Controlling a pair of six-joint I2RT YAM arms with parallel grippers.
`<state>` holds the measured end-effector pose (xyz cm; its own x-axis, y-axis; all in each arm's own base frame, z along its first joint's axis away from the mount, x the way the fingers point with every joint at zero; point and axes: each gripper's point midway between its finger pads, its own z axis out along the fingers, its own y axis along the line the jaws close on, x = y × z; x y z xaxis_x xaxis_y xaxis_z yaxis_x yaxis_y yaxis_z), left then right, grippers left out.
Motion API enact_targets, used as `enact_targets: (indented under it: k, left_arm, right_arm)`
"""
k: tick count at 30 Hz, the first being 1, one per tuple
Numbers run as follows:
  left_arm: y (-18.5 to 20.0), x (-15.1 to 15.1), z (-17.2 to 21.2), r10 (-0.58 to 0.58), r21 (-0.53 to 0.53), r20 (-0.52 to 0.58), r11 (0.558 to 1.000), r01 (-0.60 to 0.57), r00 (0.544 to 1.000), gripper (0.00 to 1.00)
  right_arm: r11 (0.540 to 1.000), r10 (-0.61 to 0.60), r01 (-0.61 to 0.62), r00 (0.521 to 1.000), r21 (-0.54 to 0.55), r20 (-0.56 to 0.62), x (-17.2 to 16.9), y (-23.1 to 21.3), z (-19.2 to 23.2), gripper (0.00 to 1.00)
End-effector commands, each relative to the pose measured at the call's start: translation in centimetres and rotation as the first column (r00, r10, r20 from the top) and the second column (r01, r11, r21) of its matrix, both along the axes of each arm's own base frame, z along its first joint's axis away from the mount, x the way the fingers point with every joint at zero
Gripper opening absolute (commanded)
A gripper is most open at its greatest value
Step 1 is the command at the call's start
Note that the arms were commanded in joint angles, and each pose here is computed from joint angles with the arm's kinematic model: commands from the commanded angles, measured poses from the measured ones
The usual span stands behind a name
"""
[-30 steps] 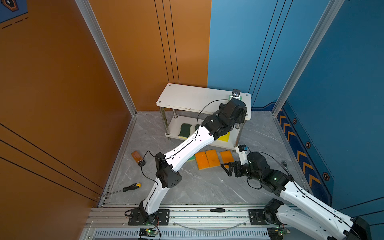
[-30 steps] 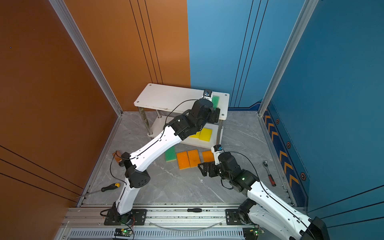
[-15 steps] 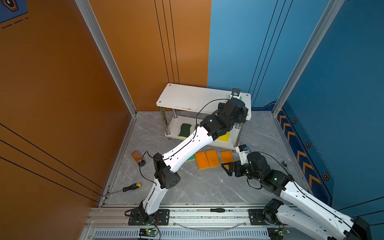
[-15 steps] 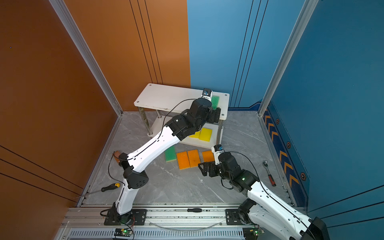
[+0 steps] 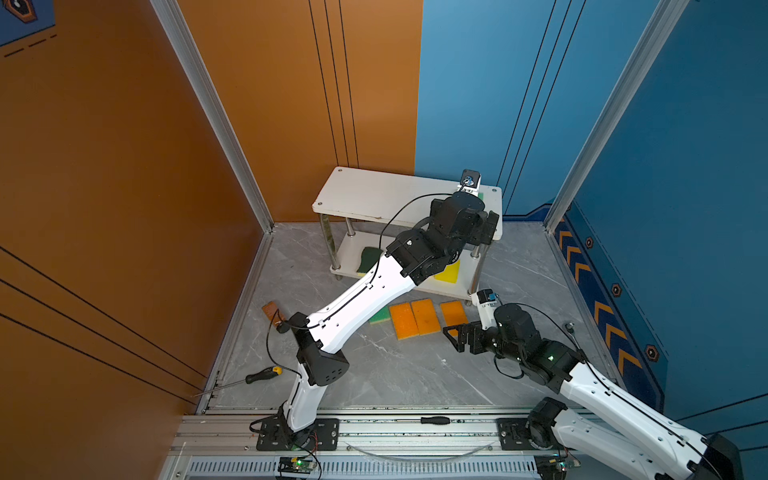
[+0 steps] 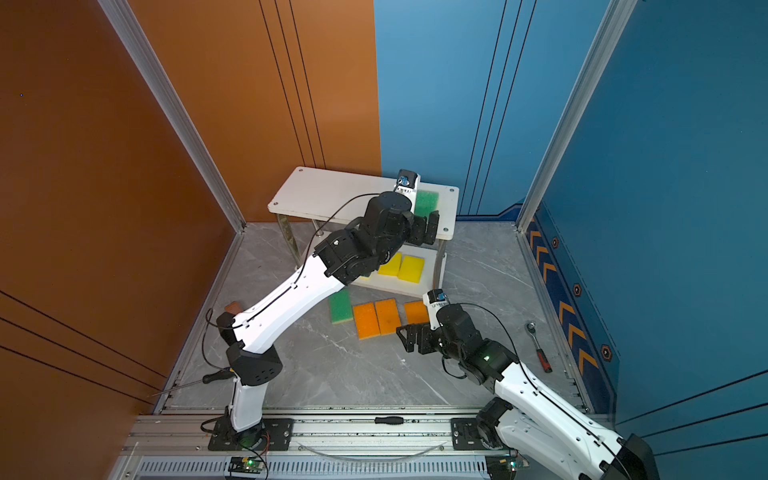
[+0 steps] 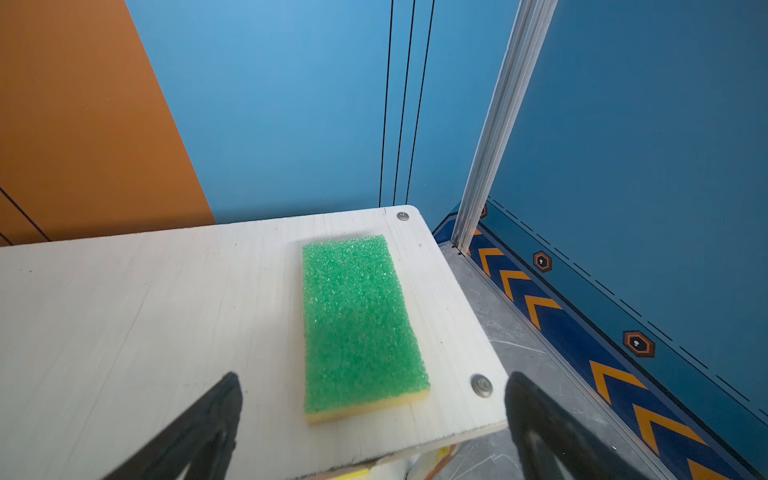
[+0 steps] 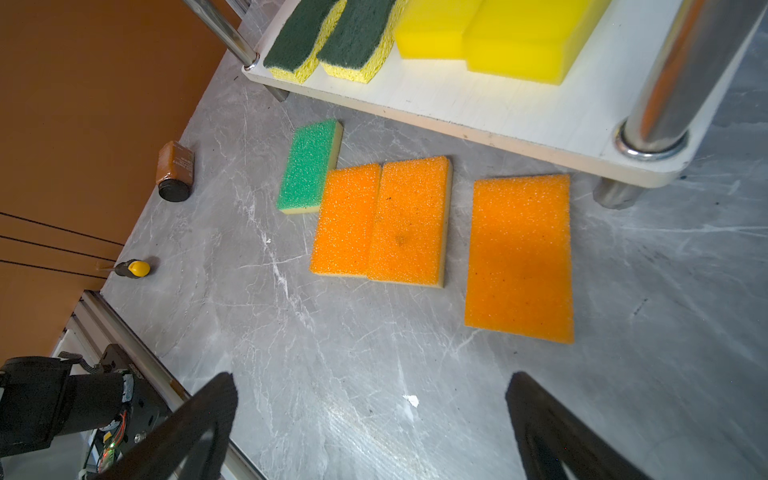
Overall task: Place and organize the cleaning sponges onto the shelf
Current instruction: 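Withdraw the left gripper from the shelf top down toward the table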
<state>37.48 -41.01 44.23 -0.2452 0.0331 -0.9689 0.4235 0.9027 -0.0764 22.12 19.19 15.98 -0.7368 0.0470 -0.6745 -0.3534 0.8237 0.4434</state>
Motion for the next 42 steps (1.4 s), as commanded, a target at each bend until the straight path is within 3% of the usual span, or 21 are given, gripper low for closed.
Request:
enact_targets:
  k: [1,9,20,33,42]
  left_arm:
    - [0.7,-1.7,2.0,-0.032,0.002,0.04,1.0,0.031,0.999,0.98]
    - [2.6,-4.0,1.6,-0.049,-0.034,0.079,0.998,0.052,0.996,0.98]
    - [9.6,-6.1,-2.3,0.079,-0.031,0.066,0.997,-0.077,0.995,0.97]
    - [18.2,-7.6,-11.0,0.272,-0.012,-0.095,0.962,-0.274,0.958,0.97]
    - [22.9,-8.2,-19.8,0.423,0.009,-0.251,0.901,-0.435,0.871,0.98]
  right_arm:
    - [1.0,-0.008,0.008,1.0,-0.026,-0.004,-0.1,-0.5,-0.6,1.0]
    - [1.0,-0.004,0.004,1.0,-0.024,-0.007,0.0,-0.3,-0.5,1.0]
    - [1.0,0.006,-0.006,1.0,-0.021,-0.017,0.5,0.4,-0.6,1.0]
    - [1.0,0.0,0.0,1.0,-0.007,-0.008,1.2,1.3,-0.5,1.0]
    - [1.0,-0.003,0.002,1.0,-0.019,-0.024,1.6,2.0,-0.9,1.0]
